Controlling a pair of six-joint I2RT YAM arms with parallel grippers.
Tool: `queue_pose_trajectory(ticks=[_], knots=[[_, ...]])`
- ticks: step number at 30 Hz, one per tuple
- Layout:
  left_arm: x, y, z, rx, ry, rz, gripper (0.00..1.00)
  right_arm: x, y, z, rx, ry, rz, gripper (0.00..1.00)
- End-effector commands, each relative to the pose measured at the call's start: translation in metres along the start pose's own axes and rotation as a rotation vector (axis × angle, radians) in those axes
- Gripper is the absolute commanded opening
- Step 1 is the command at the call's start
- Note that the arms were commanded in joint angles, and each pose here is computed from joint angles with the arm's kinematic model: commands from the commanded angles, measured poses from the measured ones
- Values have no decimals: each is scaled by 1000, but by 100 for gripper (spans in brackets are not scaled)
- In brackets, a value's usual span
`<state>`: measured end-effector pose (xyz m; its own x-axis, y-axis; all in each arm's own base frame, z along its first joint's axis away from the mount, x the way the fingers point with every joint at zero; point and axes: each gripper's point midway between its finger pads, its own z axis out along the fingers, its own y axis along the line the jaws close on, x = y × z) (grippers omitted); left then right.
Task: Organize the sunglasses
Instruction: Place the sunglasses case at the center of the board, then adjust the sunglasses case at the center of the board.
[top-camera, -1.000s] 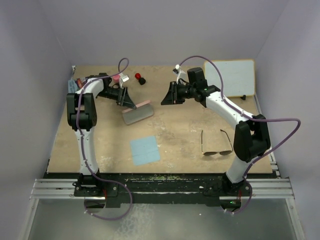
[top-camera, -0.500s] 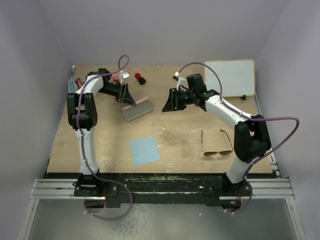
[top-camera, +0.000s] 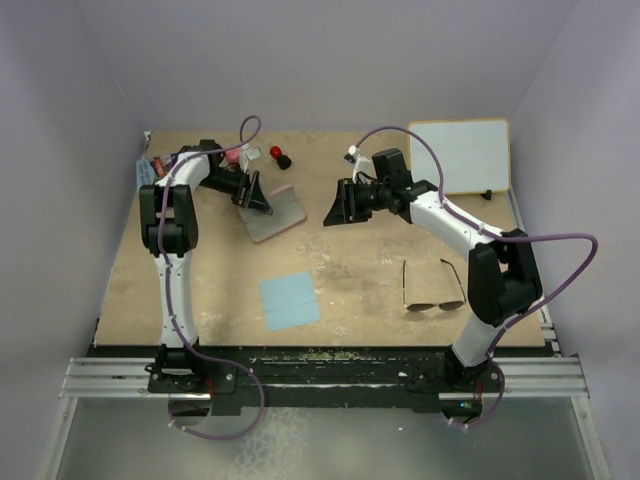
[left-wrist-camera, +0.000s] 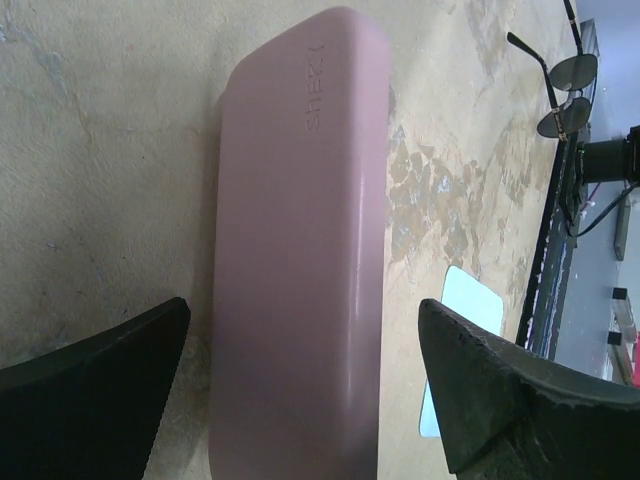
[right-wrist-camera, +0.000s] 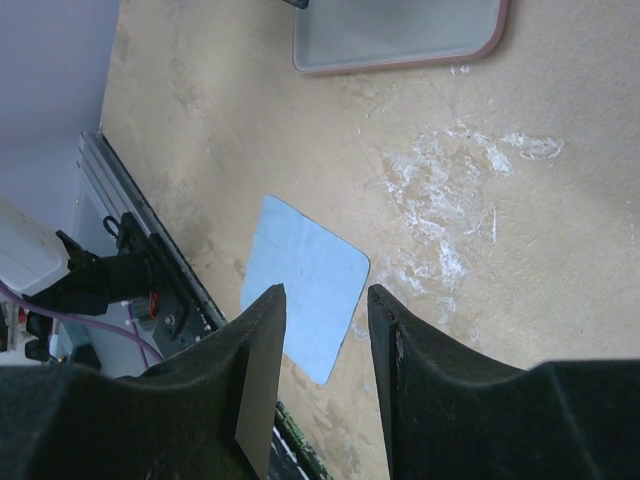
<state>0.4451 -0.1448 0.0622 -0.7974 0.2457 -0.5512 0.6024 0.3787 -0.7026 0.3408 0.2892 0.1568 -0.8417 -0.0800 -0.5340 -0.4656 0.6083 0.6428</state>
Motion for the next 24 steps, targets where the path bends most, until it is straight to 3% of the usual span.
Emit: queue_pose_trajectory(ticks=[1, 6, 11, 16, 24], knots=[[-14, -9, -4, 26, -29, 69, 98, -7, 14, -8, -28, -27, -49, 44], [-18, -13, -7, 7, -27, 97, 96, -9, 16, -5, -34, -33, -46, 43], [-28, -18, 1, -30, -14, 102, 75, -7, 16, -2, -33, -32, -38, 42], [-27, -10, 17, -183, 80, 160, 56, -6, 16, -5, -18, -35, -38, 40], [-33, -11, 22, -305, 133, 226, 25, -6, 18, -12, -6, -46, -45, 39]])
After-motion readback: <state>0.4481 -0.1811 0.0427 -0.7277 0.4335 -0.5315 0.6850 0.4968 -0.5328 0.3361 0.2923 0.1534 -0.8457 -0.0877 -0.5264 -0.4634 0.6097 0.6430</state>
